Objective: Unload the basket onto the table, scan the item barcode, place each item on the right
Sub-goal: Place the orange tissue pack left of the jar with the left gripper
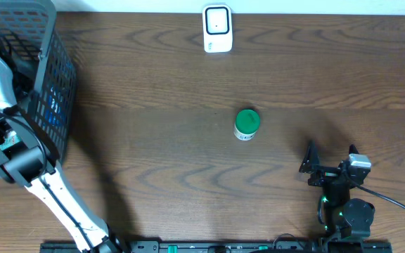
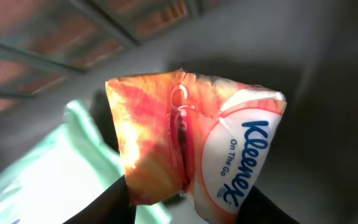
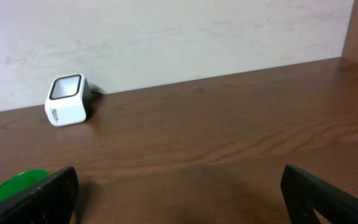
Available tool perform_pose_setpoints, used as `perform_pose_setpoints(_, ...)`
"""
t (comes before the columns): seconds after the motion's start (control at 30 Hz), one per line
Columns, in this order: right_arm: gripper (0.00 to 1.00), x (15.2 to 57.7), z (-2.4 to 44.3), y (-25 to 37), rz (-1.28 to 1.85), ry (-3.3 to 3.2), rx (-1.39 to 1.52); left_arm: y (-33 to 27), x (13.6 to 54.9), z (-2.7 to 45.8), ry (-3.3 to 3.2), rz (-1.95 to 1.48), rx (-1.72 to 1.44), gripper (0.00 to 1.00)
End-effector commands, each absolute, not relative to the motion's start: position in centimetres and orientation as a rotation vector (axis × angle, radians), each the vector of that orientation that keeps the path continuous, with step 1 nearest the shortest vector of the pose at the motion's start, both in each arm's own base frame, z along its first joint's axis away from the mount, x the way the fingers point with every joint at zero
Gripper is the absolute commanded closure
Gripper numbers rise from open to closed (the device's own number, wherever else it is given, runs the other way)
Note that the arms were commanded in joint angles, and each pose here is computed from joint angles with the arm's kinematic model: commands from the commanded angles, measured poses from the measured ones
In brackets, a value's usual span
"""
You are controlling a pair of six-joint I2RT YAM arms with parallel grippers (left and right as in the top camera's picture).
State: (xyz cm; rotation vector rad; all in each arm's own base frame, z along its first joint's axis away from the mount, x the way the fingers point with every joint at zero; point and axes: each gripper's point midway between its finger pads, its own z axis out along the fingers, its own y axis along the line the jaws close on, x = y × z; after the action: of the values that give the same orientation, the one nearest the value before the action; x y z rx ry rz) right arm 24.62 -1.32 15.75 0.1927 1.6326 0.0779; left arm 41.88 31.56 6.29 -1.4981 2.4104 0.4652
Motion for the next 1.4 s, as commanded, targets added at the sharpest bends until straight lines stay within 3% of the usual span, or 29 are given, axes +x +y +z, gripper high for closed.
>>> perform_pose_setpoints(0.0,0.01,24.6,15.7,-1.3,0.066,1.633,0.185,31.1,42.0,17.2,2.229,0.443,-1.402,0.55)
perform_pose_setpoints(0.2,0.01,24.6,15.7,-1.3,0.066,1.633,0.185,25.9,40.4,30.0,2.047,0.363,-1.25,0.54)
perform_pose_setpoints(0.33,0.01,24.6,15.7,-1.3,0.066,1.633,0.185,16.9,40.5,36.5,2.038,0.107,-1.016,0.53)
perform_pose_setpoints(0.47,0.01,24.6,15.7,-1.3,0.066,1.633,0.185,5.7,40.2,38.4,2.151,-0.09,-0.739,0.53)
perform_pose_setpoints(0.63,0.01,24.6,15.7,-1.3,0.066,1.633,0.185,-6.6,37.6,33.3,2.468,-0.166,-0.427,0.52)
perform_pose_setpoints(0.83,0.01,24.6,15.7,-1.3,0.066,1.632,0.185,-16.3,35.3,22.3,2.743,-0.143,-0.233,0.52)
perform_pose_setpoints(1.0,0.01,24.6,15.7,-1.3,0.066,1.632,0.185,-19.2,33.6,12.8,2.871,-0.071,-0.258,0.52)
perform_pose_setpoints(1.17,0.01,24.6,15.7,-1.3,0.066,1.633,0.185,-19.0,33.0,7.6,2.862,-0.077,-0.545,0.52)
perform_pose_setpoints(1.3,0.01,24.6,15.7,-1.3,0.066,1.632,0.185,-19.7,33.9,7.3,2.804,-0.149,-0.624,0.09)
perform_pose_setpoints(1.37,0.01,24.6,15.7,-1.3,0.066,1.633,0.185,-20.3,34.5,8.2,2.781,-0.186,-0.591,0.01)
